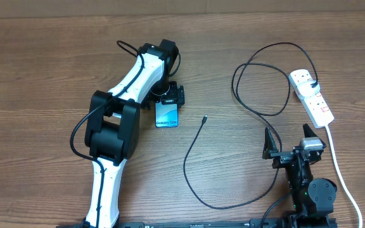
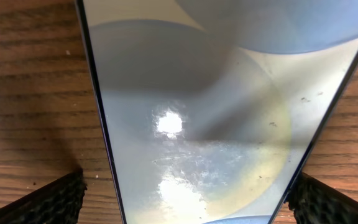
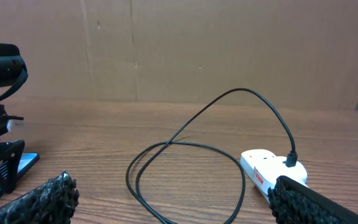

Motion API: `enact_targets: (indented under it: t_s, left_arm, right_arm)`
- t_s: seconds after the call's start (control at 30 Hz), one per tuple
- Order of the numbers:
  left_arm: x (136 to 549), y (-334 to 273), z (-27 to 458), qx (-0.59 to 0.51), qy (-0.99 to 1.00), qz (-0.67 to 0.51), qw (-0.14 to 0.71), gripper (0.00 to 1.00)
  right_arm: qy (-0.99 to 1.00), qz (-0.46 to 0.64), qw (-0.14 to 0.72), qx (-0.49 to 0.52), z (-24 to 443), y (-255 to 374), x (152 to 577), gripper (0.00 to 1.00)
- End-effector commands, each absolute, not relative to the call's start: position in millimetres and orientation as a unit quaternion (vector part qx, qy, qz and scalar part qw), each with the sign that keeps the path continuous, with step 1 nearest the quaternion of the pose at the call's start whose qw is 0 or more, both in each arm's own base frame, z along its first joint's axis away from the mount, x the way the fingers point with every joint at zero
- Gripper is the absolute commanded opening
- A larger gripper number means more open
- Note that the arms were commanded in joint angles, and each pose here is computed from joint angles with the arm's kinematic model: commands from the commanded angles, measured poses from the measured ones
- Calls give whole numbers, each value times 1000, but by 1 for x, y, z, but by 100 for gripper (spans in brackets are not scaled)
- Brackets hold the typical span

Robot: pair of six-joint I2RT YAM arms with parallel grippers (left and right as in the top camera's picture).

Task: Plug charger to phone and switch on socket
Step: 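Lower the left gripper and close it on the smartphone's sides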

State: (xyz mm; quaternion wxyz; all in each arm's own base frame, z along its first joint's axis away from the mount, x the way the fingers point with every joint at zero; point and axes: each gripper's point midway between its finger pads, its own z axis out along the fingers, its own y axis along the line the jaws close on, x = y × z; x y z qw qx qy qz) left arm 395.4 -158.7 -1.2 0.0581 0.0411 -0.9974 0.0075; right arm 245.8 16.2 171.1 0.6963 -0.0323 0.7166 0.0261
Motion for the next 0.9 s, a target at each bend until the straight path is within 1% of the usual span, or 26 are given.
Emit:
enact_targets:
  t_s: [0.0,0.87]
  left_arm:
    - [371,-166,-38,19,-993,20,116,100]
    - [372,-186,-37,13,-992,60,114,99]
  right_arm:
    - [715,20,699,-29,170,14,246,100]
    - [715,20,699,-29,170,14,246,100]
